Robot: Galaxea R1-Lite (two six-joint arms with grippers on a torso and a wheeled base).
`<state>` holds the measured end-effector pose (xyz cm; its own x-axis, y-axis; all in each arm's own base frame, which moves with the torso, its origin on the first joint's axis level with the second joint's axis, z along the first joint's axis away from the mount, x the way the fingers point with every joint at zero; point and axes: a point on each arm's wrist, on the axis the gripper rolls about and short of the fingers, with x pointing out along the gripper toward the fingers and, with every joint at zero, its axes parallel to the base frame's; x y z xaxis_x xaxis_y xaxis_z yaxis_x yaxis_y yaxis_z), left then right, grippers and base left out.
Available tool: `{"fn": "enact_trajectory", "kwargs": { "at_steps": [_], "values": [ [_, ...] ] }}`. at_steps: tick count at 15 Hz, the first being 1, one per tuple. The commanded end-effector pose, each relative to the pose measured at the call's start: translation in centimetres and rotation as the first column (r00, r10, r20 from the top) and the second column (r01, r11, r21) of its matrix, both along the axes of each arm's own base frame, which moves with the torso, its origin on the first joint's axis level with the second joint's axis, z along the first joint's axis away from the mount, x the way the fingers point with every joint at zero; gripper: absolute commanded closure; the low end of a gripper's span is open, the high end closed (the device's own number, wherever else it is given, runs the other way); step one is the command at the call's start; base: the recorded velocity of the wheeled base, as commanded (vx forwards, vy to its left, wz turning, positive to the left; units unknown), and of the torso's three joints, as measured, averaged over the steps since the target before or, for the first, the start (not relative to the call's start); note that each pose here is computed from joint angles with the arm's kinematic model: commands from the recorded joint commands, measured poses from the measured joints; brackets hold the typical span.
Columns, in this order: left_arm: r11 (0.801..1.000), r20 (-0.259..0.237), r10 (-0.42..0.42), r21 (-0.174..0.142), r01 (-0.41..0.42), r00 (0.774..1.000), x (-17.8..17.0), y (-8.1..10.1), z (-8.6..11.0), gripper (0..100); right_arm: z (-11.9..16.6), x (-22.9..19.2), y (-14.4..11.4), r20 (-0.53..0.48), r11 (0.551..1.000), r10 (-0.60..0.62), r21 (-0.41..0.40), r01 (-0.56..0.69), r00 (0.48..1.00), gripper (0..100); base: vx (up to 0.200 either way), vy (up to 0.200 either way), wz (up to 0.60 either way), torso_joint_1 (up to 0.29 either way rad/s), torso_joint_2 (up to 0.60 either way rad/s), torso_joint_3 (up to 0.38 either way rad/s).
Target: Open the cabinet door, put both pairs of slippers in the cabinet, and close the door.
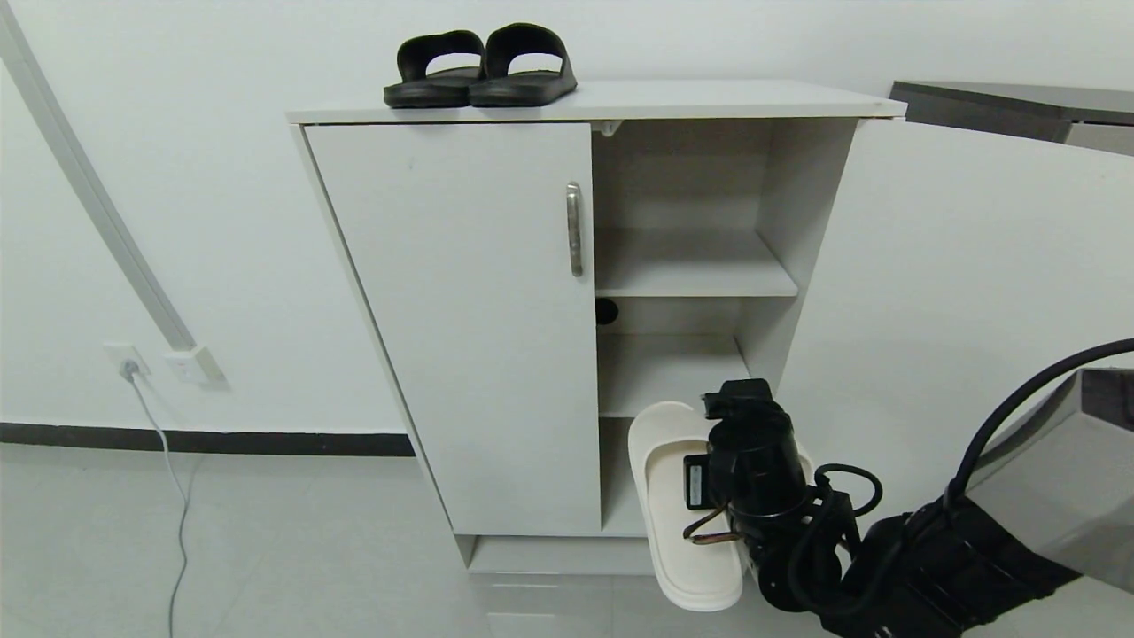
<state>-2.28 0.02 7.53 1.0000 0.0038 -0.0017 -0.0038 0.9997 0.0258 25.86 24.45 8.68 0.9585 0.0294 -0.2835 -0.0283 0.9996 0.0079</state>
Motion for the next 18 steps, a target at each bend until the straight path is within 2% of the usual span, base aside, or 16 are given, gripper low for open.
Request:
{"fn": "enact_trajectory", "kwargs": {
  "at_steps": [1,9,18],
  "values": [
    [1.000,-0.001,0.001,-0.001,-0.001,1.000,0.0,0.0,0.0,100,-0.1,0.2,-0.1,0.002,1.000,-0.002,0.002,0.002,1.000,100,0.000,0.000,0.00,0.000,0.00,0.000],
    [1.000,-0.004,-0.010,0.005,0.010,1.000,0.0,0.0,0.0,100,0.3,1.2,-0.5,0.009,1.000,0.003,0.024,-0.003,1.000,100,0.000,0.000,0.00,0.000,0.00,0.000],
    [1.000,-0.003,-0.010,0.005,0.010,1.000,0.0,0.0,0.0,100,0.1,1.2,-0.4,0.004,1.000,0.008,0.023,-0.008,1.000,100,0.000,0.000,0.00,0.002,0.00,-0.181]
  ]
}}
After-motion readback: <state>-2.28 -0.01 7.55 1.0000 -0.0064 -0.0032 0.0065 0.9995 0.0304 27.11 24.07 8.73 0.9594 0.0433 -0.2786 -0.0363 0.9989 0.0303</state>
